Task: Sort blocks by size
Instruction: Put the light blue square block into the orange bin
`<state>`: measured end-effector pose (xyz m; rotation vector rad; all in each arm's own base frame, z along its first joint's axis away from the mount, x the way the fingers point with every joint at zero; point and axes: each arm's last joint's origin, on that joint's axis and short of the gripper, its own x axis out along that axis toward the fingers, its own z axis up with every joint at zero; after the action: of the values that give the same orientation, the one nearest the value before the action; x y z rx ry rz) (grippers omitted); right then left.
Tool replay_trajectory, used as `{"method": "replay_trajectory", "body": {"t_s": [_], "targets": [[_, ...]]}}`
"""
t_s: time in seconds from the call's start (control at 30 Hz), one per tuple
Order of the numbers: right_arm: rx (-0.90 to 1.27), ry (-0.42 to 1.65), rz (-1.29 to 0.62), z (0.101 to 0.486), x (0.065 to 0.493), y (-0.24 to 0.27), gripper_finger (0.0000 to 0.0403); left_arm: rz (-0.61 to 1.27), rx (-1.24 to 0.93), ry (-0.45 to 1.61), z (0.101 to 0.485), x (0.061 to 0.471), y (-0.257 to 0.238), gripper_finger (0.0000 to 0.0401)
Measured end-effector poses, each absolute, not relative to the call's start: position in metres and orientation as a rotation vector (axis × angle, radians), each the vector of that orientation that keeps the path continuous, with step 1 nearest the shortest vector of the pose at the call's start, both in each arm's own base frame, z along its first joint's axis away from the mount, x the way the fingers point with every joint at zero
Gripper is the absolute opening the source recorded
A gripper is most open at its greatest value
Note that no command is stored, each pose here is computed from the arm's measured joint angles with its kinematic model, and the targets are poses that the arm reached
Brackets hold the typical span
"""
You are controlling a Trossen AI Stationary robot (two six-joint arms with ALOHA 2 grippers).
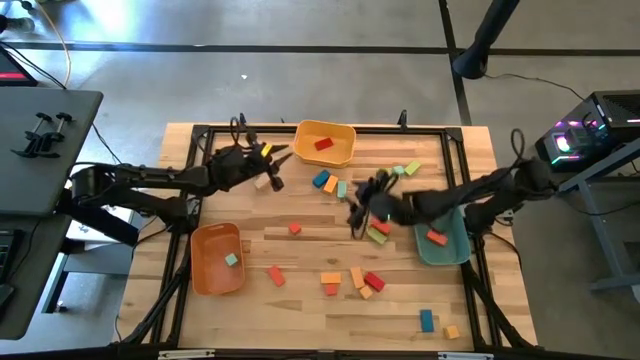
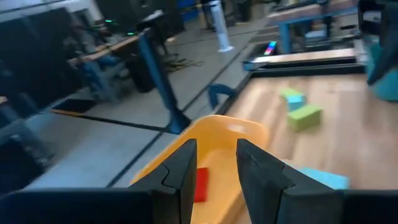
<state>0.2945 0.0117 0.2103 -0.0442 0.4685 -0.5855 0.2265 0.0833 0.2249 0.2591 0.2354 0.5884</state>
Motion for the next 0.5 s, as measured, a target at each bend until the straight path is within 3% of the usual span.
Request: {"method": "replay_trajectory", "body": {"t_s": [0.3,0.5], "targets": [[-0.188,0.467,-0.671,0.222,0.293,-0.062,0.0224,0.688,0.380,0.273,0.227,0.223,0.092,0.0098],[-0.153,0.387,-0.731,0.230,0.284,-0.108,0.0224,0.891,0.406,0.236,0.236,0.218,0.100,0.0098]]}}
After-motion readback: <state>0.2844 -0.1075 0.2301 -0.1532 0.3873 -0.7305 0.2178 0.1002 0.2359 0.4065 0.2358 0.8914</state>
